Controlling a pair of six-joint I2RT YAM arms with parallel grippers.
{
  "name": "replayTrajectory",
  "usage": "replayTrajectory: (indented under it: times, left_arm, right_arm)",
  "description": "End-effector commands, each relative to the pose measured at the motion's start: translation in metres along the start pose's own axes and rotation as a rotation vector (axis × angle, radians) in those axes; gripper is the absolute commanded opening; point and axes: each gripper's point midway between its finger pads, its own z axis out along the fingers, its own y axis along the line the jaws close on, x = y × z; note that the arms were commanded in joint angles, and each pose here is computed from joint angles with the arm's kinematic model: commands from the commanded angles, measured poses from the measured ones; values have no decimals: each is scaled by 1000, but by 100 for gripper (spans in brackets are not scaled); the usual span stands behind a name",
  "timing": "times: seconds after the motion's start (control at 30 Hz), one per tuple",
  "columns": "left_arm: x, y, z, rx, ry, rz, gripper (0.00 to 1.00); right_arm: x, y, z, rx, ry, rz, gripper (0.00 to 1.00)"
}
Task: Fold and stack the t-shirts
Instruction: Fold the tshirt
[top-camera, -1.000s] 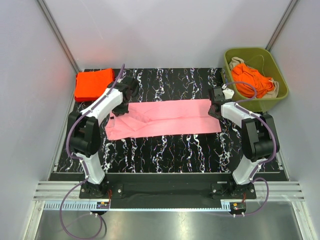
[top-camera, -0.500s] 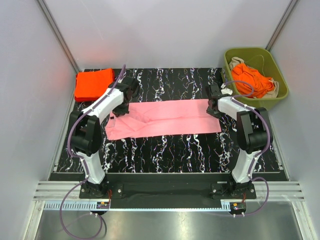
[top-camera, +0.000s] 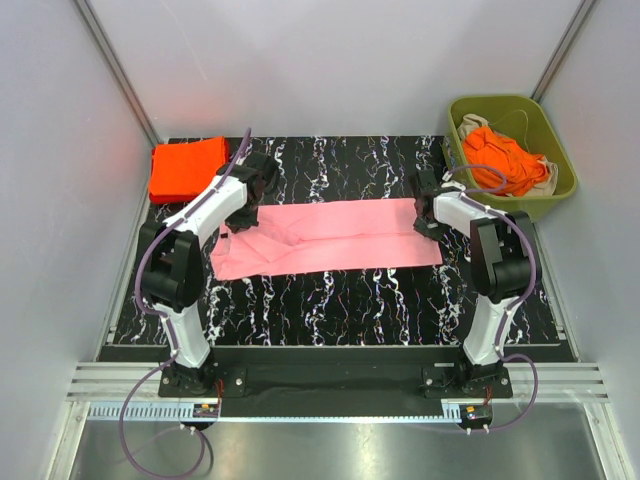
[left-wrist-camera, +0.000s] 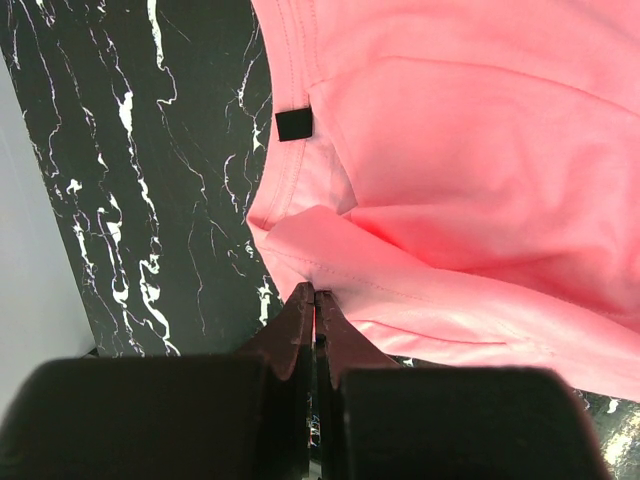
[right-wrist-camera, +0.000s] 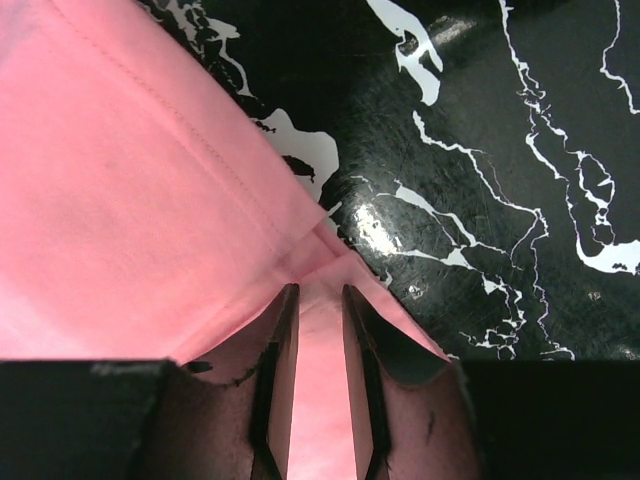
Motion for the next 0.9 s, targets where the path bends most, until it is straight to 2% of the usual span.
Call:
replayTrajectory:
  times: [0.0, 0.17, 0.27, 0.4, 0.87]
  left_arm:
    - [-12, 0, -4, 13, -31, -25, 0]
    - [-9, -1, -2, 14, -24, -22, 0]
    - [-9, 0, -2, 9, -24, -20, 0]
    - [-12, 1, -6, 16, -37, -34, 0]
    - [-8, 4, -12, 15, -32, -55, 0]
  right_arm:
    - [-13, 0, 4, 40, -36, 26, 31]
    - [-14, 0, 8, 52, -39, 20, 30]
    - [-14, 0, 11, 64, -46, 9, 24]
    - [-13, -2, 13, 74, -43, -3, 0]
    - [-36, -4, -14, 40, -112, 20, 0]
